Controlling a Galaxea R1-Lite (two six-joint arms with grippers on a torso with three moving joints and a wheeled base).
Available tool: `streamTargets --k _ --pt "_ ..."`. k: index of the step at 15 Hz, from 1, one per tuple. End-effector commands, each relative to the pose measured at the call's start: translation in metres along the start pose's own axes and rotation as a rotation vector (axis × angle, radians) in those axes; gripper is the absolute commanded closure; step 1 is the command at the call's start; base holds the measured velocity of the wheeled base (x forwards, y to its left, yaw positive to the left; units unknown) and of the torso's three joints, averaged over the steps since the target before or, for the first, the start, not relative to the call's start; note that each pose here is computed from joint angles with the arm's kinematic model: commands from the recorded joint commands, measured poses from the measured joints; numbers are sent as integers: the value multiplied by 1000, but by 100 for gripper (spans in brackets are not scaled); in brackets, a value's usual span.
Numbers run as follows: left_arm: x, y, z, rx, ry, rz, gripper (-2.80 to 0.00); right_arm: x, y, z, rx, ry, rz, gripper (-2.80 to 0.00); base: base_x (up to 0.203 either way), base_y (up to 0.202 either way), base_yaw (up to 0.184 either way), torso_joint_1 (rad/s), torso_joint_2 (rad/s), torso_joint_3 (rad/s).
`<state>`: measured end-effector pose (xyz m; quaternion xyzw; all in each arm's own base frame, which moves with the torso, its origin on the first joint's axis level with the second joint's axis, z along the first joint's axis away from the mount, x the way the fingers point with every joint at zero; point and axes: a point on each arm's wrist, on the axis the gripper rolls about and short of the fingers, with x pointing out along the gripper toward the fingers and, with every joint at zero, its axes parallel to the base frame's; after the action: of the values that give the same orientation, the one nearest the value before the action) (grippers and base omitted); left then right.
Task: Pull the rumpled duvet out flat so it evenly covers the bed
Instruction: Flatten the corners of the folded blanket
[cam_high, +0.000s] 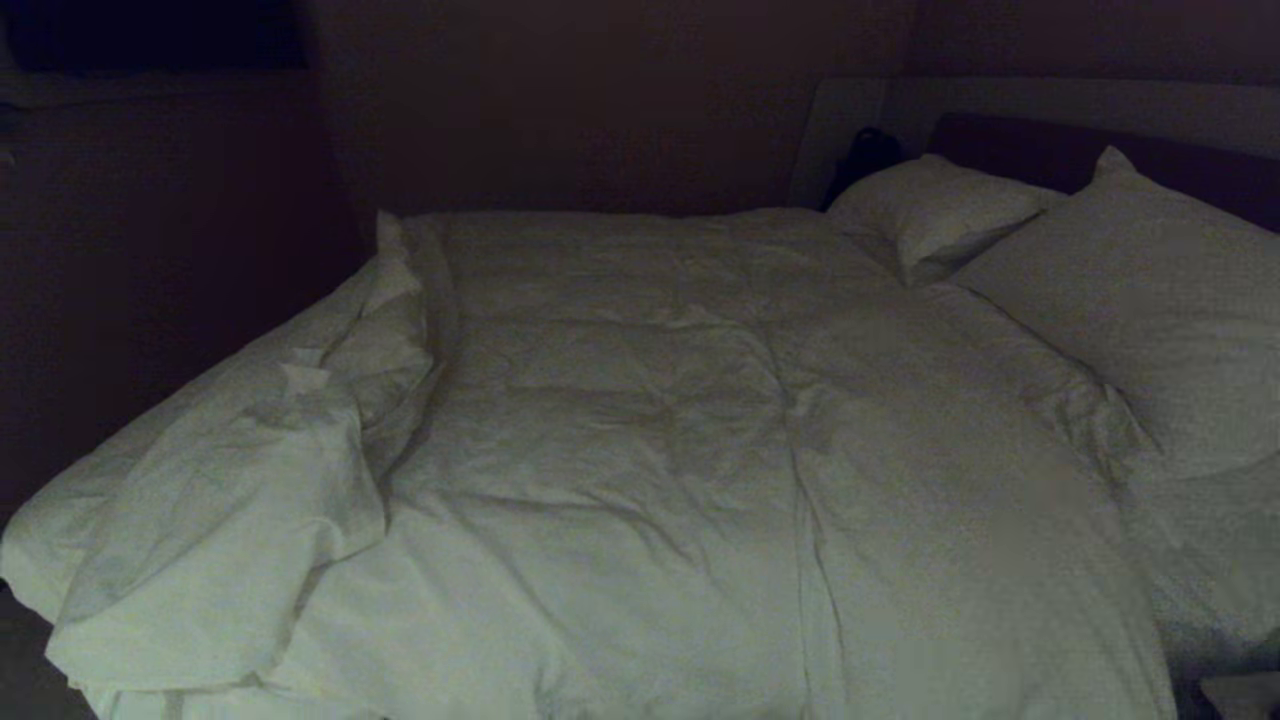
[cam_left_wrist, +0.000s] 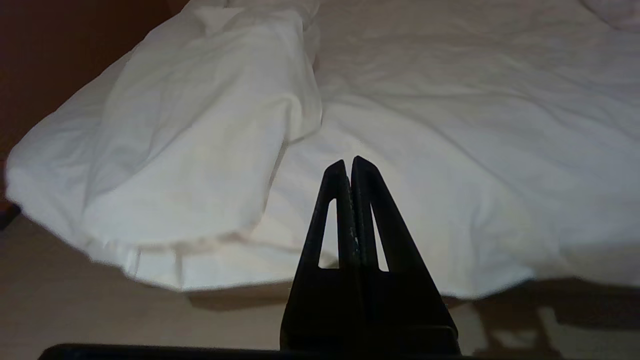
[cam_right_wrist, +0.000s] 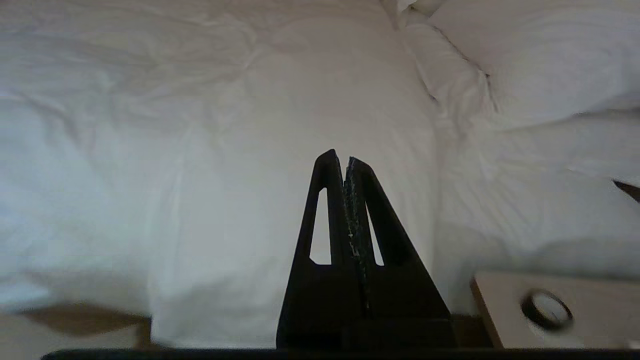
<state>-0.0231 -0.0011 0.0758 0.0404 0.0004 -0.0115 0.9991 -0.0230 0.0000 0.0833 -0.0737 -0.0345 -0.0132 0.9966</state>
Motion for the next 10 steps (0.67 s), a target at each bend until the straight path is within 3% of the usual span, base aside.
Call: streamTargets --k 1,7,10 --pt "0 0 0 0 1 1 0 0 0 0 -1 0 0 0 -194 0 1 2 2 2" --pt "0 0 0 0 0 0 0 0 0 0 -4 0 0 0 -191 0 0 1 2 2" --pt "0 0 0 7 1 0 0 0 1 -1 -3 4 21 0 -33 0 0 1 1 1"
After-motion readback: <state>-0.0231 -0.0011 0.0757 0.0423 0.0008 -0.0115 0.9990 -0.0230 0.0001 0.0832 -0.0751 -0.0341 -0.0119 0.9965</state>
